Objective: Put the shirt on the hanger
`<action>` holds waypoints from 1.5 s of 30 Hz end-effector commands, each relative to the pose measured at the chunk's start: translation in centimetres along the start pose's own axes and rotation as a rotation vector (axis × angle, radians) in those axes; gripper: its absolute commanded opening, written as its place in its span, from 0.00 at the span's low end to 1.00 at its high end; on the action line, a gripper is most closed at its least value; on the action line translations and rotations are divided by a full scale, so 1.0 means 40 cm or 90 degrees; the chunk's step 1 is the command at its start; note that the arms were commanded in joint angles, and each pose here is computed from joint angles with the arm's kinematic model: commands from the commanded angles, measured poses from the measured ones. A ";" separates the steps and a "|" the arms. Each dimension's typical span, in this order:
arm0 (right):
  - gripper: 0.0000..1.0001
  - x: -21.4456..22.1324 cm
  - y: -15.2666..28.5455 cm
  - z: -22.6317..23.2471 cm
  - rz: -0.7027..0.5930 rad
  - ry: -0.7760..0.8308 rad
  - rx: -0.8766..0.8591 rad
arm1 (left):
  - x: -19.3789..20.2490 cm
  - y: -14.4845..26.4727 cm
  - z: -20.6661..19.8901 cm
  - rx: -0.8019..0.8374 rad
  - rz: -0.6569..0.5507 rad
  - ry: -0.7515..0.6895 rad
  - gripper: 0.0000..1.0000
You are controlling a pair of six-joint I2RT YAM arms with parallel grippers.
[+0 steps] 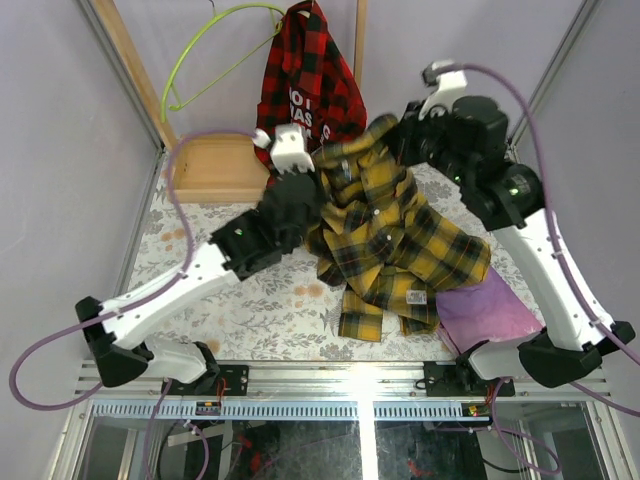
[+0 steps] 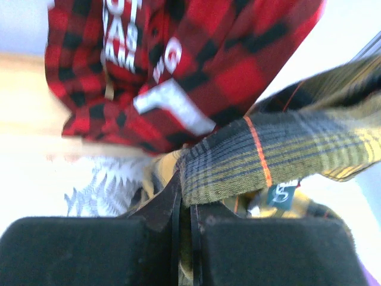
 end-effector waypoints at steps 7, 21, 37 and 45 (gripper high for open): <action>0.00 -0.485 0.254 0.275 -0.384 0.038 -0.271 | -0.658 0.175 0.047 0.041 -0.334 0.055 0.00; 0.00 -0.550 0.351 0.330 -0.469 0.029 -0.357 | -0.885 0.304 0.117 0.032 -0.501 0.074 0.00; 0.00 -0.018 0.188 0.196 -0.038 -0.105 -0.316 | -0.099 0.219 0.019 0.267 0.015 -0.057 0.00; 0.00 0.298 0.152 0.064 0.162 -0.200 -0.193 | 0.206 0.223 0.048 0.235 0.224 -0.020 0.00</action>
Point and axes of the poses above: each gripper's point midway between its finger pads, its own y axis back along the fingers, its own z axis along the line the jaws close on, x = y × z, the point moved 2 cm from there along y, back along the fingers, and after that the axes turned 10 degrees about -y, right-handed, at the moved point
